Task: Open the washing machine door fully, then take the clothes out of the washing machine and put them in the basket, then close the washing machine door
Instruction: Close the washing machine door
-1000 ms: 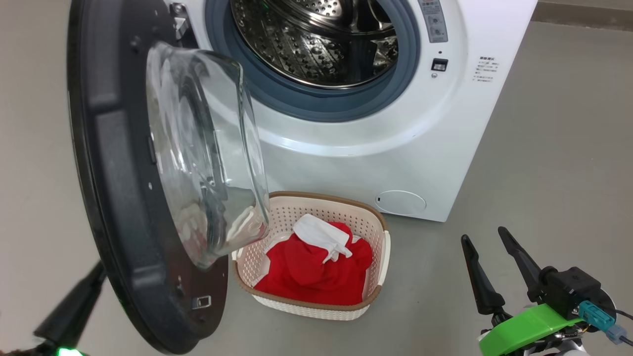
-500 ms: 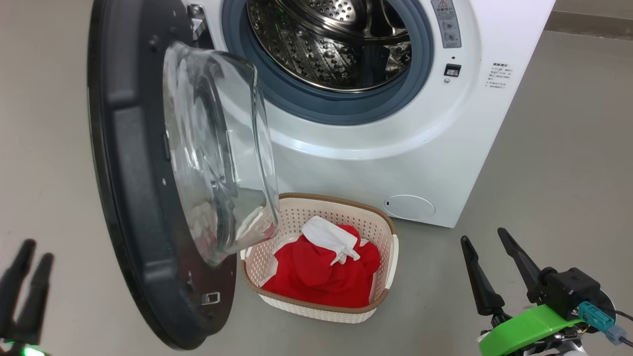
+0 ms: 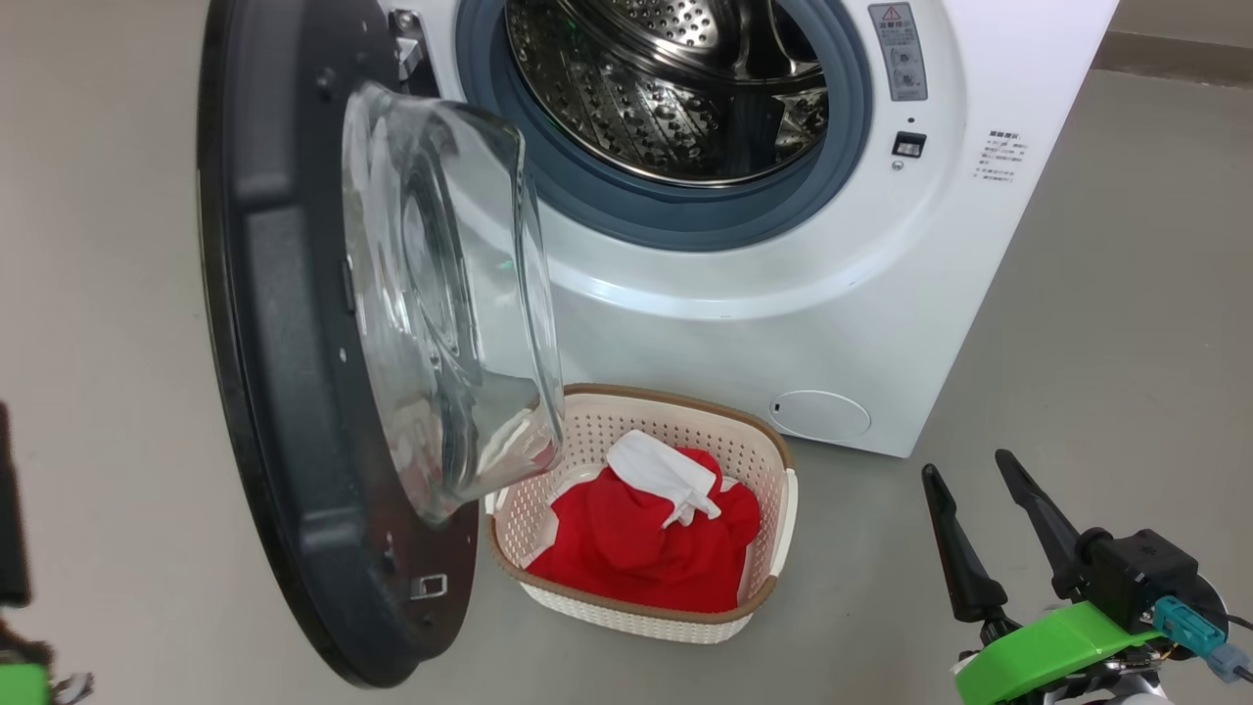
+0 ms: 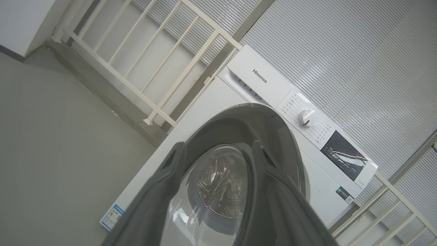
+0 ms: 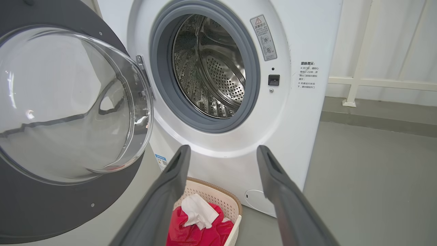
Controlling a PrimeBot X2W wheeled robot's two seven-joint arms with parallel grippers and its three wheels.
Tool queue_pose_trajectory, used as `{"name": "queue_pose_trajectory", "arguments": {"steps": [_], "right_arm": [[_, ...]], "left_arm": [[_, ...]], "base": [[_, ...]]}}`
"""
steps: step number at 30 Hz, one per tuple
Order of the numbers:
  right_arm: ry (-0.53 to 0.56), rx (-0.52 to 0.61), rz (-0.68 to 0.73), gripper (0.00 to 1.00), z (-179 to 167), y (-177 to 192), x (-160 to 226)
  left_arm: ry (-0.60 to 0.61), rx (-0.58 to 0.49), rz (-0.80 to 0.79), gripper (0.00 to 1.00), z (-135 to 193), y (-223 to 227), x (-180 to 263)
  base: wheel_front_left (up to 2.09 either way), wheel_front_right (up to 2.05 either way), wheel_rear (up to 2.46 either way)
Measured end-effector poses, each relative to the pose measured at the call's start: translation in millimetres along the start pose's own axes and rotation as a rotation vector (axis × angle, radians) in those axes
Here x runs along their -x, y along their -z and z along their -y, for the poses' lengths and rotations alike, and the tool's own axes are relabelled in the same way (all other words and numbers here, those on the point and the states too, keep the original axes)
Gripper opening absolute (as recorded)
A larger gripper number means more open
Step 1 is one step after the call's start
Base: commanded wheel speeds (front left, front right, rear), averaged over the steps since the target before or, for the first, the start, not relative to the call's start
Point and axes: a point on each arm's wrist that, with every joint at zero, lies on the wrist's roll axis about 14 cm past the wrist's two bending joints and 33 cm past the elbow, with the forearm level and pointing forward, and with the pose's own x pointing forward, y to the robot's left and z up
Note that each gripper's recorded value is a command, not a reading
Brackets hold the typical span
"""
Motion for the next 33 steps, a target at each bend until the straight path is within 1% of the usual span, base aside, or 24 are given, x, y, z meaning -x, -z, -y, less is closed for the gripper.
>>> {"name": "queue_pose_trajectory", "arguments": {"steps": [3,5,8,11,17,22,33], "right_arm": [[-0.001,0.002,0.002,1.0,-1,-1,0],[-0.001,0.006,0.003,1.0,-1,-2,0],[-0.002,0.011,0.004,1.0,-1,-2,1],[0.001,0.012,-0.003,1.0,0,0,4],[0.001,0.016,-0.002,1.0,-1,-1,8],[0.003,0.021,-0.018,1.0,-2,3,15],[-0.008,0.026,-0.016,1.0,-7,2,19]], "left_arm": [[0.027,-0.197,0.002,1.0,9,4,-1],[0.026,-0.338,-0.016,1.0,9,9,0],[0.009,-0.482,-0.05,1.0,4,21,5],[-0.023,-0.599,-0.094,1.0,-7,32,13],[-0.061,-0.709,-0.149,1.0,-22,44,29],[-0.081,-0.758,-0.186,1.0,-31,49,42],[-0.087,-0.783,-0.214,1.0,-35,53,56]], "base": [[0.0,0.0,0.0],[0.0,0.0,0.0],[0.0,0.0,0.0],[0.0,0.0,0.0],[0.0,0.0,0.0],[0.0,0.0,0.0],[0.0,0.0,0.0]]}}
